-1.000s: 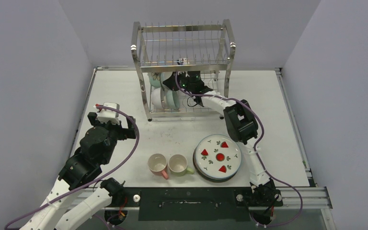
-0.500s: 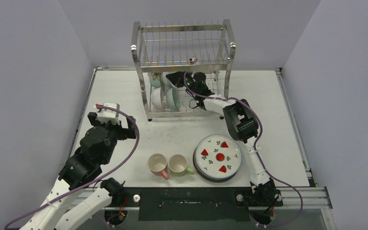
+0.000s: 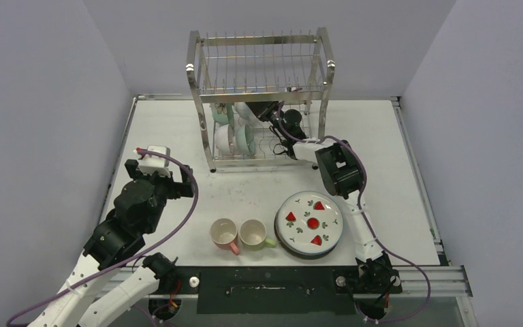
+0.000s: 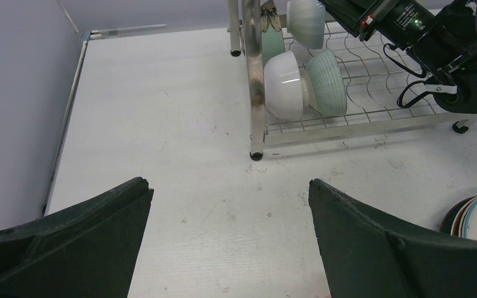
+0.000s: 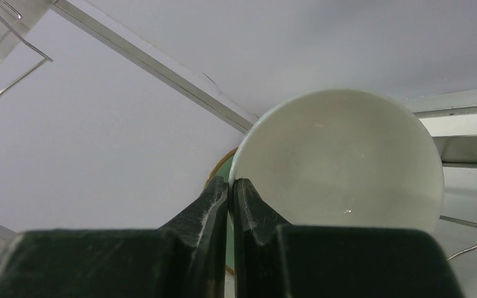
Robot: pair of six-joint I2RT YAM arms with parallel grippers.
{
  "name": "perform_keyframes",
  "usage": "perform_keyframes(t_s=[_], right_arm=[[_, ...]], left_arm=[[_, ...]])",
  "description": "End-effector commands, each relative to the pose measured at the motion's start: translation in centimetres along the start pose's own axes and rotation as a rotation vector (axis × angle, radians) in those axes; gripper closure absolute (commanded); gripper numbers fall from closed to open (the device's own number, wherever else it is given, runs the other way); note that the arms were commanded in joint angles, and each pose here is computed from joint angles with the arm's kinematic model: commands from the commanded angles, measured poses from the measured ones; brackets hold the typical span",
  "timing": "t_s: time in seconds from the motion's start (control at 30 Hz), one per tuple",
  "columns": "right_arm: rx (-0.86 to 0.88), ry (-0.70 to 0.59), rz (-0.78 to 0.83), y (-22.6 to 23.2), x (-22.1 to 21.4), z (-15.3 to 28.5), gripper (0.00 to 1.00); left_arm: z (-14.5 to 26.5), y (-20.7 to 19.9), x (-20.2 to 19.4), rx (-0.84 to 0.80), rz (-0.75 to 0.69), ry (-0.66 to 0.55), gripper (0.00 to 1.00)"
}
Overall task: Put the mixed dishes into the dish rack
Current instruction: Insert the bowl into the dish rack.
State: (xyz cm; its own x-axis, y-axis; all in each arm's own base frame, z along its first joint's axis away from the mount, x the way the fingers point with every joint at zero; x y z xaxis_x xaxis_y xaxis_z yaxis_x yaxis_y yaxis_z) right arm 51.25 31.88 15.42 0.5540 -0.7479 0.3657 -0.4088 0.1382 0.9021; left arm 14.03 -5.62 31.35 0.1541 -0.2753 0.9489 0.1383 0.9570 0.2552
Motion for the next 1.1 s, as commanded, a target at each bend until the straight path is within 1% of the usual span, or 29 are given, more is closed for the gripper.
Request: perform_keyframes(t_s=[0.0,0.2,0.43,0.67,1.07], right_arm=[[0.23,-0.072,-0.041,4.6,1.6,-0.8,1.0],[0.292,-0.079,-0.093,5.3,1.6,-0.5,1.0],[0.306,-0.068,-0.13,5.0,1.0,-0.2,1.0],[0.288,-0.058,-0.161,3.9,0.4,0.1,1.0],[0.21,-0.029,-0.181,2.3,-0.4,0.4,1.0]], left_arm=[[-0.2,0.1,0.8,0.004,0.011,-0.035,0.03],[-0.3,0.0,0.8,0.002,0.011,-0.034,0.03],[-0.3,0.0,0.7,-0.001,0.009,-0.03,0.03],[-0.4,-0.1,0.7,-0.003,0.009,-0.029,0.03],[-0.4,-0.1,0.7,-0.003,0.008,-0.028,0.03]])
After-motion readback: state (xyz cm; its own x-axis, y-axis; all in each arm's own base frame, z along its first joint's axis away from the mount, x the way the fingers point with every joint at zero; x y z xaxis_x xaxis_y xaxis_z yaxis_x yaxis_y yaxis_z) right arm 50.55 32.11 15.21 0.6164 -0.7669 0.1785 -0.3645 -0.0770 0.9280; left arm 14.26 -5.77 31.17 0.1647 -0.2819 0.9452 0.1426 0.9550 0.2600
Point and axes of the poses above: each gripper's point midway between its finger pads, its own z axis back along the fingers, its own y axis along the line the jaws close on, x = y × z, the point moved 9 cm from there along z, back along the fingers, and after that the axes turned 15 degrees about -z, right-handed, at the moved point
